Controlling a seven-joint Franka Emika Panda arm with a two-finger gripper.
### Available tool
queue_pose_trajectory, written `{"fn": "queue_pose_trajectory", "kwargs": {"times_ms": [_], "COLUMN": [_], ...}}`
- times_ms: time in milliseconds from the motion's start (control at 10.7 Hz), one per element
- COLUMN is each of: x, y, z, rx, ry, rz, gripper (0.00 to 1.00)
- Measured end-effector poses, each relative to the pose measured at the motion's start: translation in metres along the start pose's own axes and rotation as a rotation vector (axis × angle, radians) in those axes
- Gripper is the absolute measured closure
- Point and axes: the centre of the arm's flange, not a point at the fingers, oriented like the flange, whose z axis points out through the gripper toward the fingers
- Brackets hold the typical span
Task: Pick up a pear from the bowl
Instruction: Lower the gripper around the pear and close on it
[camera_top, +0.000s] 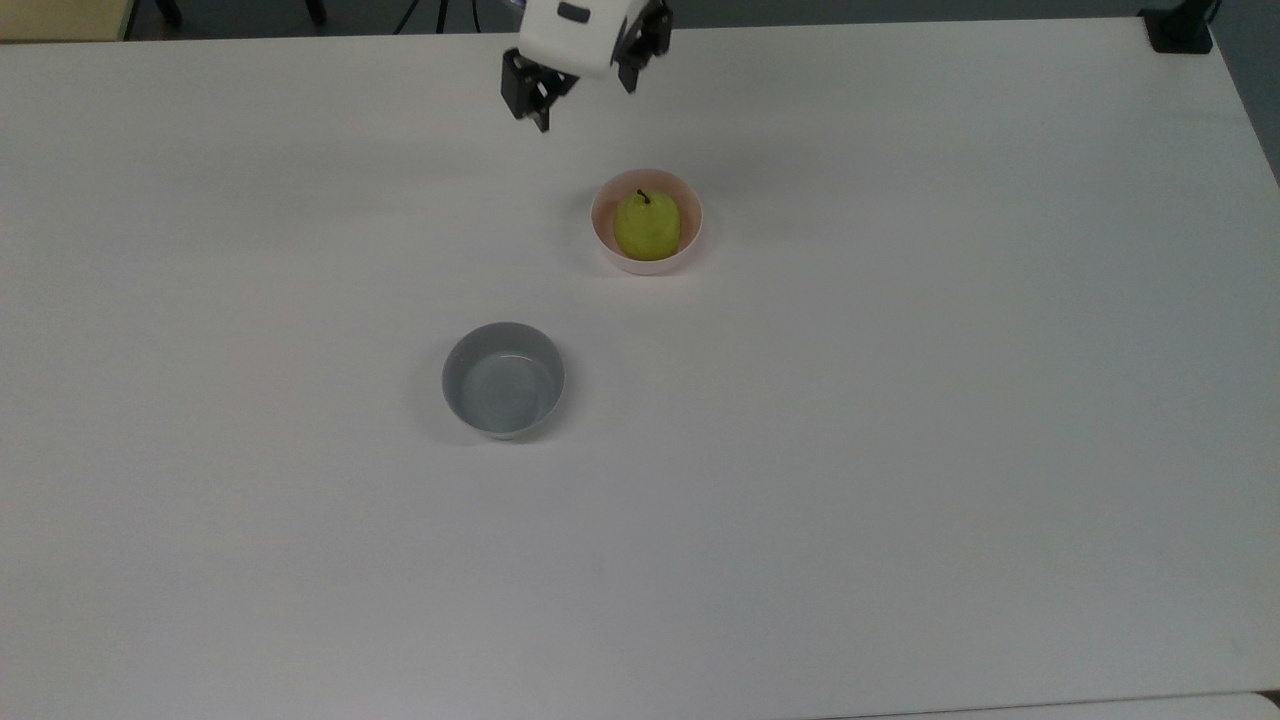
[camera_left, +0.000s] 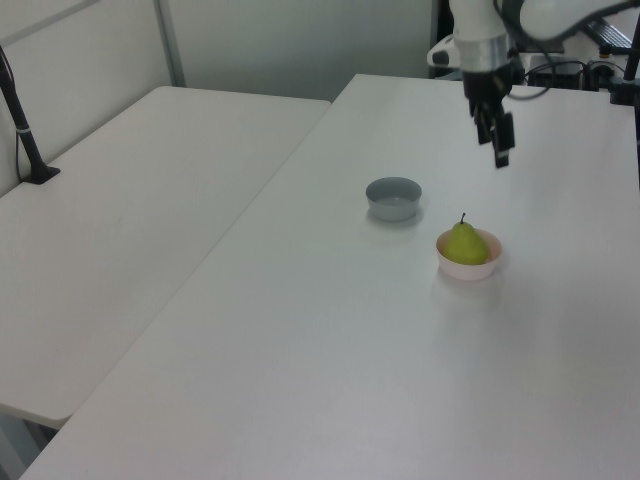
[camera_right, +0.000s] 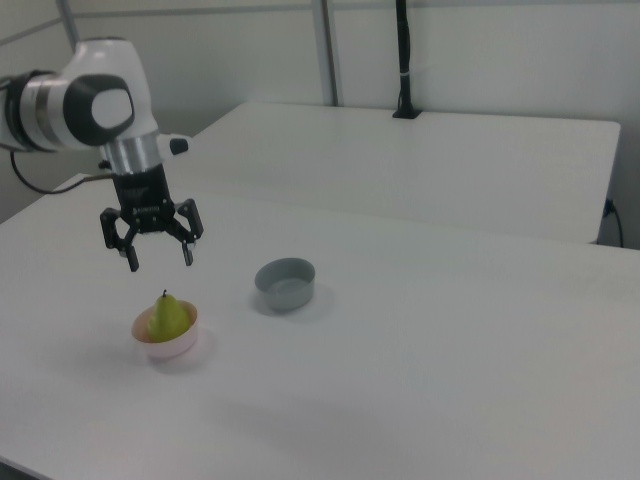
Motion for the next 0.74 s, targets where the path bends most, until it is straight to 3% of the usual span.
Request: {"fn": "queue_pose_trajectory", "kwargs": {"times_ms": [466, 745], "x": [0.019, 0.034], "y": [-0.025, -0.04], "z": [0.057, 0.083], "rx": [0.012, 0.024], "ry": [0.101, 0.097], "rz": [0.126, 0.143], "gripper": [0.05, 0.05]}}
